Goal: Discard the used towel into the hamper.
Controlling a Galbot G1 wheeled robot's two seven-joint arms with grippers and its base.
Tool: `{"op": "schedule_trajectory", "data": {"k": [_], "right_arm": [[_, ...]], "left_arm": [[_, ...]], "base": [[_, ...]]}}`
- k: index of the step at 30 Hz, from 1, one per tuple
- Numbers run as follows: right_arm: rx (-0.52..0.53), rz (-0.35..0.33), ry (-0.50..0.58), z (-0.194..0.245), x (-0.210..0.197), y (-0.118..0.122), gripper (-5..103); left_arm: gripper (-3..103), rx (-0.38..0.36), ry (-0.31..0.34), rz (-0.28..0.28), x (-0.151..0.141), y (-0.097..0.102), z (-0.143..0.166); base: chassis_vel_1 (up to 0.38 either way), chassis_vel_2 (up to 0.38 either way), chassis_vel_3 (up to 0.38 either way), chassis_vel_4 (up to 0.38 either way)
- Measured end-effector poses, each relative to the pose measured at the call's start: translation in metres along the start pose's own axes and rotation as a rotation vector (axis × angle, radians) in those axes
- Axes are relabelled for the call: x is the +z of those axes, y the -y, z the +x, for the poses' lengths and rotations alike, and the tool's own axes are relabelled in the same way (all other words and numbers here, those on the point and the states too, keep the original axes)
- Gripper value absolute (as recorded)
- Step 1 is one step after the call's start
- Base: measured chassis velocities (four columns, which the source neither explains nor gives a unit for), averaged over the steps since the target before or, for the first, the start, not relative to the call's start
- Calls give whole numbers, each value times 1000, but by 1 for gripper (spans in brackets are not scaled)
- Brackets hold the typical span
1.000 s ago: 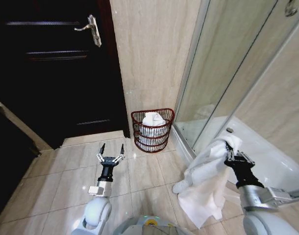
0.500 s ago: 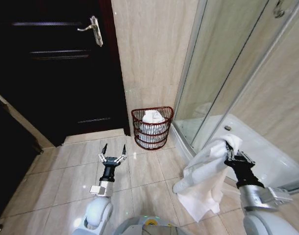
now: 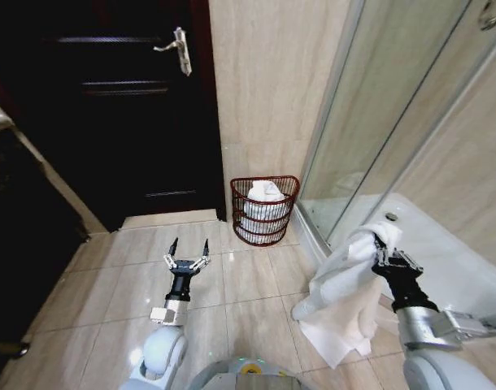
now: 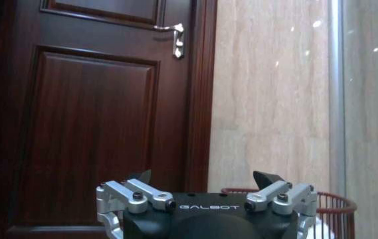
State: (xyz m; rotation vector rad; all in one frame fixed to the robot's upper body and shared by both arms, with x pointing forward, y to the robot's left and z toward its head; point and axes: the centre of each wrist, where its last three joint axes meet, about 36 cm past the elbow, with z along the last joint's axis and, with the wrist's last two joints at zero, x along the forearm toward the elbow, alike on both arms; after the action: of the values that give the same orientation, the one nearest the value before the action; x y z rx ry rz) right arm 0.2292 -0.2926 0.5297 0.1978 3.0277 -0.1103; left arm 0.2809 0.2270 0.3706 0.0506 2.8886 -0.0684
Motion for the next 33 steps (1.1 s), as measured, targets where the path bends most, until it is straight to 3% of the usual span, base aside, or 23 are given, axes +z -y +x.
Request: {"op": "schedule_trajectory", "data": {"k": [4,8,11,17,23,33], "right_arm": [[5,-17,19,0,-1,3,5],[-3,-29,26,2,6,9,5],[-18,-32,18,2,8,9,5],[-94,-31,-6,-1,2,2,5],[-155,-33,-68,-14,-10,4,5],[-176,-12,-133,-7,-6,6,5]], "left_arm": [[100,-24,-24,-37,-7,-12,-4],[100,-95,-83,-80,-28,-31,-15],[100,-90,-80,-92,-40,-38,-23],[100,-43,-59,-77,-64,-34,-31],[100,0,-74,-51,-91,-23,-17],[100,-59,-78,-68,-115,-22,-23]], "base": [[6,-11,-8,14],[0,0,0,0],[0,0,0,0],[0,0,0,0],[0,0,0,0],[0,0,0,0]]}}
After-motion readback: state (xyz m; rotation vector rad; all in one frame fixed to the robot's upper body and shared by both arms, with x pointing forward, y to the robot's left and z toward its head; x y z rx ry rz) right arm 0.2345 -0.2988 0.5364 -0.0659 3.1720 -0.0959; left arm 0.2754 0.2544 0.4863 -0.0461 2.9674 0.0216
